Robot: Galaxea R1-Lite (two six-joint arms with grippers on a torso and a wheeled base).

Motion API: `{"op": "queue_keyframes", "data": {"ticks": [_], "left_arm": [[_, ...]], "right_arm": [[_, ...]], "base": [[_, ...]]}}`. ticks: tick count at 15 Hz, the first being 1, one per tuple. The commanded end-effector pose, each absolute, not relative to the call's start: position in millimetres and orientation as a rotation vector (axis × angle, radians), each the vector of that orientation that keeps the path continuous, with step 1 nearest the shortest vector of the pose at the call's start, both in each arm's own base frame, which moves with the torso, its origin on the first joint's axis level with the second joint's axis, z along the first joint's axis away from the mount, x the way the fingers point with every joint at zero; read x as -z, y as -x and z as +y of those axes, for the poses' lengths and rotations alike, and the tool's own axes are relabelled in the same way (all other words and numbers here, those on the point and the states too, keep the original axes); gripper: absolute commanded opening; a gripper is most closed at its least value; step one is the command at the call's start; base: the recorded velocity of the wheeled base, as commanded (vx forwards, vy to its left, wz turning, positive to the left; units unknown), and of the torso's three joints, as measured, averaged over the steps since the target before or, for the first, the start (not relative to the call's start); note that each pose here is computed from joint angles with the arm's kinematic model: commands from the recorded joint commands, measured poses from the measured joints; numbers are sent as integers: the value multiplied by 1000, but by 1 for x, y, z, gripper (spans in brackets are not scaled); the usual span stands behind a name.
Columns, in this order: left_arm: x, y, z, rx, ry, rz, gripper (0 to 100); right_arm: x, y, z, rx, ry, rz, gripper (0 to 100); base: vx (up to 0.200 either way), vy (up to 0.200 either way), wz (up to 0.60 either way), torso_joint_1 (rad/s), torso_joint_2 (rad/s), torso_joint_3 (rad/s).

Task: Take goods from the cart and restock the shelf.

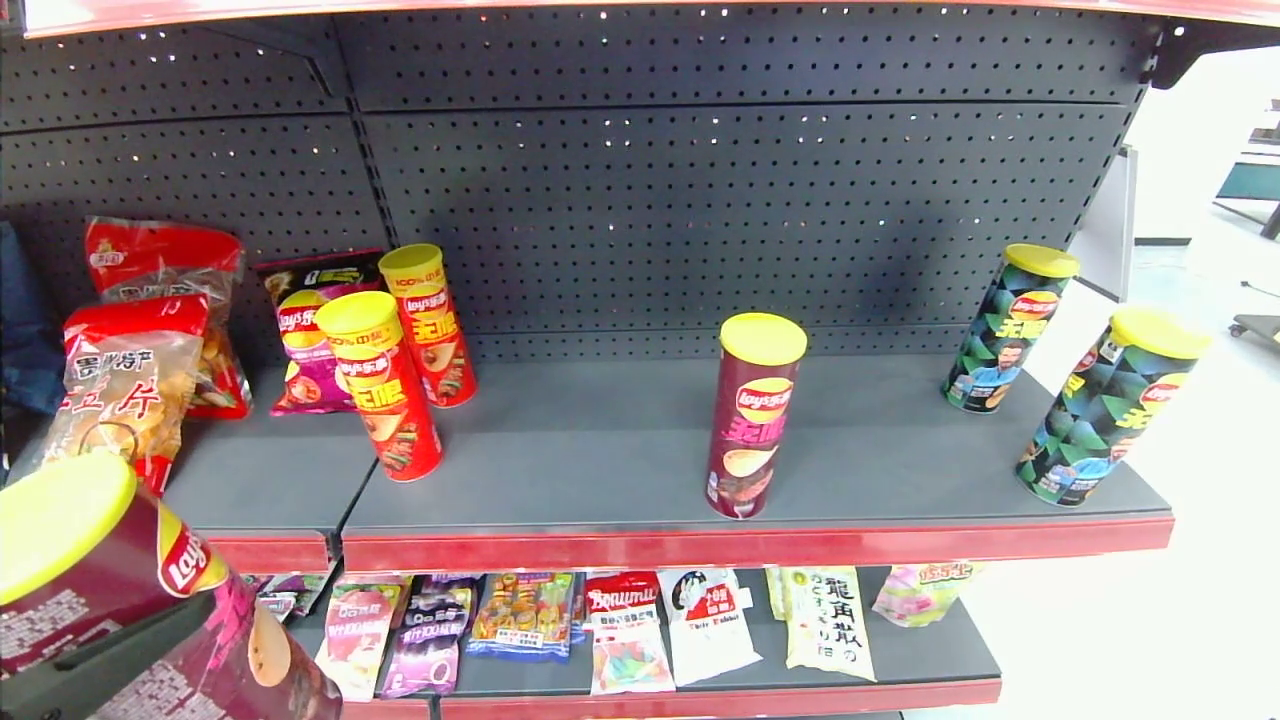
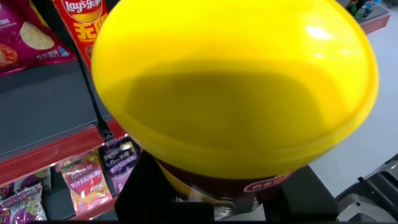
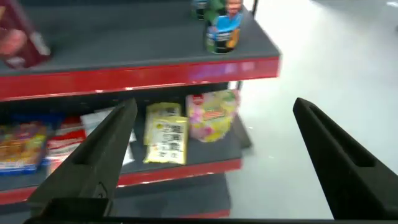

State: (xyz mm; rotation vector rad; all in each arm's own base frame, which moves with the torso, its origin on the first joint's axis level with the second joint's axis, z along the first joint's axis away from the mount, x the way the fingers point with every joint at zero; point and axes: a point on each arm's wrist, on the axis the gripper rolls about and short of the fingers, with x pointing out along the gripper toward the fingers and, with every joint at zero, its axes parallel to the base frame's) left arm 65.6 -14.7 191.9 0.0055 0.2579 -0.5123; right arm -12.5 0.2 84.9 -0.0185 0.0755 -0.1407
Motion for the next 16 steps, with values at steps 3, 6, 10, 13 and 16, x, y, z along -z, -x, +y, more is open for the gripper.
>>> {"op": "queue_keyframes", "data": {"ticks": [3, 6, 10, 13, 16], "left_arm": [[-194, -67, -15, 524, -7, 237, 0], [-191, -64, -15, 540, -2, 239, 0], [-192, -69, -16, 540, 2, 254, 0], [-189, -69, -16, 546, 5, 268, 0], [-188, -75, -16, 545, 6, 290, 0]], "right_arm": [[-78, 15, 1, 95, 23, 98, 100], [-78, 15, 1, 101, 2, 97, 100], [-78, 15, 1, 101, 2, 97, 100], [-78, 15, 1, 102, 2, 97, 100], [-77, 15, 1, 101, 3, 100, 100]], "base": [[0, 0, 0, 0, 0, 0], [0, 0, 0, 0, 0, 0], [0, 0, 0, 0, 0, 0], [0, 0, 0, 0, 0, 0], [0, 0, 0, 0, 0, 0]]}}
